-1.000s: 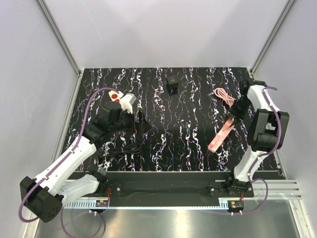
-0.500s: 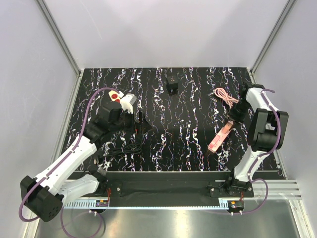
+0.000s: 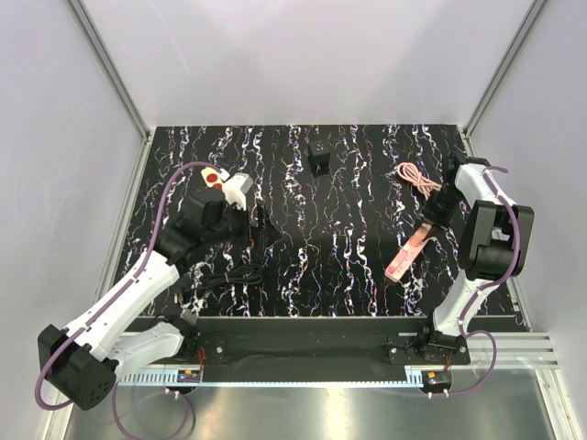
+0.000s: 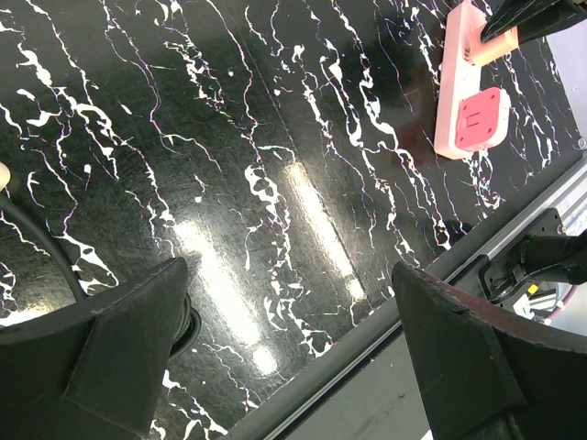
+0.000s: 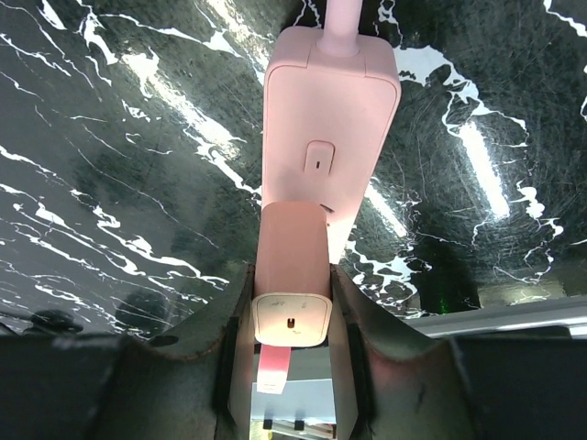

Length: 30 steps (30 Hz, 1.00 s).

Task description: Insert the plug

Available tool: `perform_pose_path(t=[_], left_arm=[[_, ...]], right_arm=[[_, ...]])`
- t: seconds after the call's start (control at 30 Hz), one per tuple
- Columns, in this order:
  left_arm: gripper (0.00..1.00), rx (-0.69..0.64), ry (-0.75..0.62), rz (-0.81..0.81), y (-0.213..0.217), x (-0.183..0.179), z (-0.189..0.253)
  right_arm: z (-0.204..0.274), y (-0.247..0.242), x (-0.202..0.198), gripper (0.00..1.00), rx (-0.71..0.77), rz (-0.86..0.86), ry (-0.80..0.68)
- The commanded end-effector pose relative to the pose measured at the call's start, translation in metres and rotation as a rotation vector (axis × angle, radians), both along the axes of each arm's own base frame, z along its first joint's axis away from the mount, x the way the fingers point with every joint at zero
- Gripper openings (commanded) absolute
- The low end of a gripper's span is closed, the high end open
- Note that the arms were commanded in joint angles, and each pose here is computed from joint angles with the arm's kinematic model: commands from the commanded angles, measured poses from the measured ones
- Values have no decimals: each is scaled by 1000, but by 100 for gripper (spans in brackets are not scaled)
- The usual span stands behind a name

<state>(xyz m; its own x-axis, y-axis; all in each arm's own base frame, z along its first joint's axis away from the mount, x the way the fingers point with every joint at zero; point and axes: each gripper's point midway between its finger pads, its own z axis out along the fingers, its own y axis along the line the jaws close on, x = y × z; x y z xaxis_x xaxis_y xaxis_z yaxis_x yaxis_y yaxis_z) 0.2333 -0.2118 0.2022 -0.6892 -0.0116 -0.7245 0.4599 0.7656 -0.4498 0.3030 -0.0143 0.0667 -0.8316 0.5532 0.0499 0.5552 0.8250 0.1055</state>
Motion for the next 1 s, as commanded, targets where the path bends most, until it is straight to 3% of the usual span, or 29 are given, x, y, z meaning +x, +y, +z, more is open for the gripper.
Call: perform_pose_path(t=[0.0,0.43,0.97], left_arm=[[99,-18,-27,-24,-5,2,6],[99,-19,-25,-28,-6,2,6],[99,-16,-41,-22,-3,2,8]], right_arm=[[3,-6,3,0,-39,13,-34],[-35,-3,-30,0,-128,-1,68],[-72,-2,-40,0,-180,44,177]])
